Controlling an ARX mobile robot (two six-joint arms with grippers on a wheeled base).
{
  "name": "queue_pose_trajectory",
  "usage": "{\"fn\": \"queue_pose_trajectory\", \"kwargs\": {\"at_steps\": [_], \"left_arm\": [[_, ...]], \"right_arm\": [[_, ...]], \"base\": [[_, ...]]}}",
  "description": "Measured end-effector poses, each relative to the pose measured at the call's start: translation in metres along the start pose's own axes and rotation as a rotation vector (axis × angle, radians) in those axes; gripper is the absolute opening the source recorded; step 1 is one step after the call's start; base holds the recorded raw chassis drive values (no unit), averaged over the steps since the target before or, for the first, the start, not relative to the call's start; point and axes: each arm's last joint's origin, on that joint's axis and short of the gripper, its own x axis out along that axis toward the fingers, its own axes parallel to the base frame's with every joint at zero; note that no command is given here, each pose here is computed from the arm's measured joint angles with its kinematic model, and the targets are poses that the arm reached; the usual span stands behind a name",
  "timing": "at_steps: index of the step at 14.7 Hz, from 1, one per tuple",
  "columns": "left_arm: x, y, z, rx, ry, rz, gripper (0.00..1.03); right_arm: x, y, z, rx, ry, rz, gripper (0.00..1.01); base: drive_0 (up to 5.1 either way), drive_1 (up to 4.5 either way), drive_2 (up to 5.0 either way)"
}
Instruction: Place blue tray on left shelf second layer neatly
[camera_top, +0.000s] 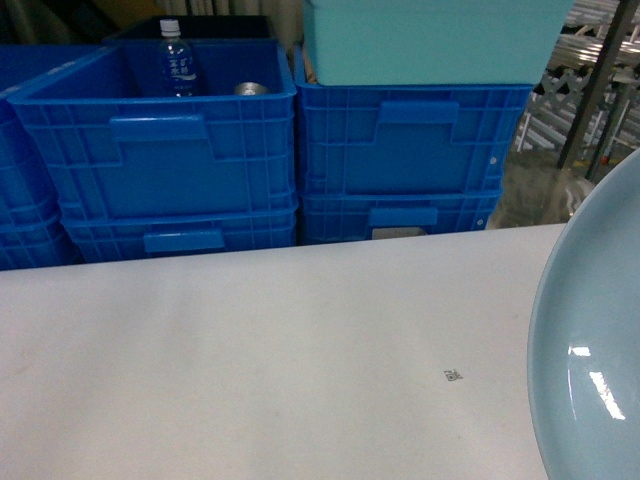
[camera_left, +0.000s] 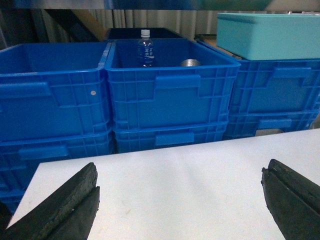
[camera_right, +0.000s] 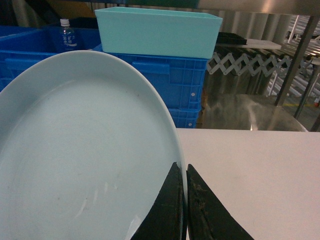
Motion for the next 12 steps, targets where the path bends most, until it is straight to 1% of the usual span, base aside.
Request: {"fn": "queue_pose_trajectory", "kwargs": {"at_steps": [12], "left_arm": [[0.0000,0.0000,0.0000,0.000,0.000,0.000,0.98]], "right_arm": [[0.0000,0.0000,0.0000,0.000,0.000,0.000,0.02]], "base": [[-1.5,-1.53,-1.5]]}}
